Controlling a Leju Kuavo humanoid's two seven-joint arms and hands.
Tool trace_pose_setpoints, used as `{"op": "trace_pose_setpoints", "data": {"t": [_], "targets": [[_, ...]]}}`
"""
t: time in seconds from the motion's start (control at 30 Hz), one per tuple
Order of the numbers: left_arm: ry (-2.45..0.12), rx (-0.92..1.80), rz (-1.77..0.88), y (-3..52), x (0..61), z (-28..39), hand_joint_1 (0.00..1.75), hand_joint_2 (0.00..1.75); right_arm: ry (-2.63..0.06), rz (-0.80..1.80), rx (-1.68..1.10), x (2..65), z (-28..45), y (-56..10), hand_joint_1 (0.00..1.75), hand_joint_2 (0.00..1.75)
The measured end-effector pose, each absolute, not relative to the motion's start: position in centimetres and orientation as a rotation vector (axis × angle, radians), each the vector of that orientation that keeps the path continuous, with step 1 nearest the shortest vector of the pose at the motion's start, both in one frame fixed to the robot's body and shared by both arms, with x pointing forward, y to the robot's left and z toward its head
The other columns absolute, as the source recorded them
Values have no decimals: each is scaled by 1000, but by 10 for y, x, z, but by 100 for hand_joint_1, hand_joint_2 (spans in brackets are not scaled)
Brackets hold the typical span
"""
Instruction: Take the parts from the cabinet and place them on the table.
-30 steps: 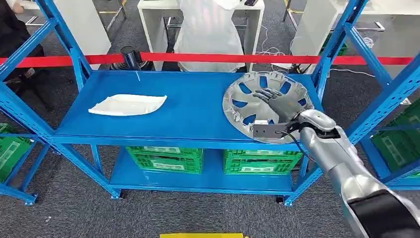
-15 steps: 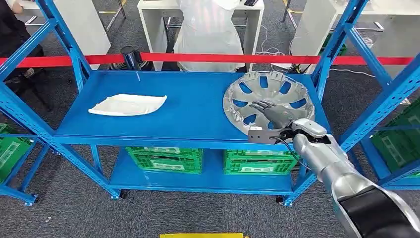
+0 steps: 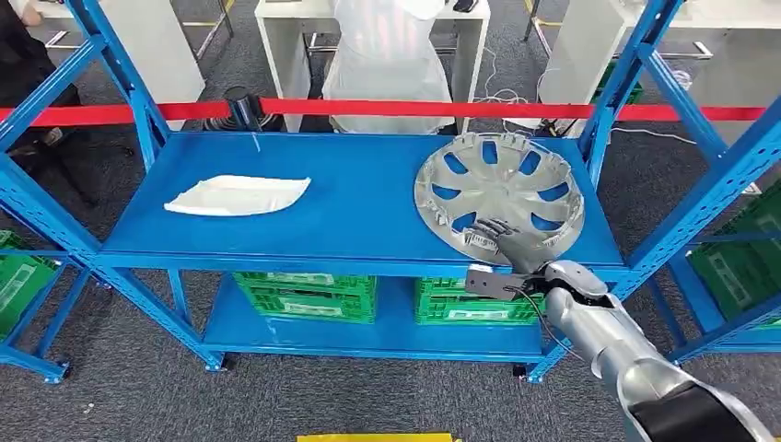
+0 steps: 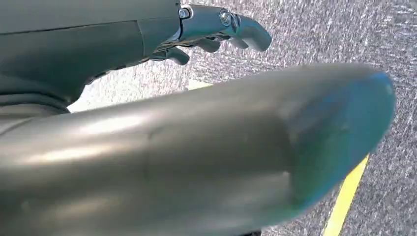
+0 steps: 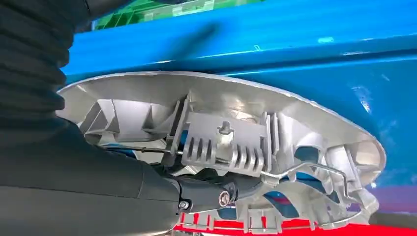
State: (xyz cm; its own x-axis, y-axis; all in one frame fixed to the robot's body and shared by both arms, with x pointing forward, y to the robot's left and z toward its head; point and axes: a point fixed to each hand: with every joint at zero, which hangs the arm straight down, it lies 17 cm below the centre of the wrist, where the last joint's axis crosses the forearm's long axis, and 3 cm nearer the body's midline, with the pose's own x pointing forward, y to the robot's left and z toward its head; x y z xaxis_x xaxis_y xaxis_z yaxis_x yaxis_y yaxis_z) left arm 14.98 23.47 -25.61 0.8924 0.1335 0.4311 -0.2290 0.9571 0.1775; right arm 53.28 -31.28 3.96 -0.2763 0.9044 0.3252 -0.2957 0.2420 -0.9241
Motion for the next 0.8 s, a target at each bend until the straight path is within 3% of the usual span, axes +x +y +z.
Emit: {"op": "trace_pose_setpoints", "data": {"t": [0.5, 0.53, 0.57, 0.6, 0.8], "targets": [[-452, 241, 170, 246, 159, -255, 0, 0, -1375, 1249, -633, 525, 33, -318, 0, 175], [-452, 239, 170, 246, 157, -255, 0, 0, -1374, 1245, -640, 525, 33, -319, 28, 175], [-449, 239, 171, 246, 156, -255, 0, 0, -1372, 1246, -651, 525, 33, -319, 28, 175], [-446, 239, 174, 246, 154, -256, 0, 0, -1371, 1245, -659, 525, 33, -320, 175, 175], [-441, 242, 179, 247, 147, -257, 0, 0, -1338, 1261, -704, 526, 33, -323, 175, 175]]}}
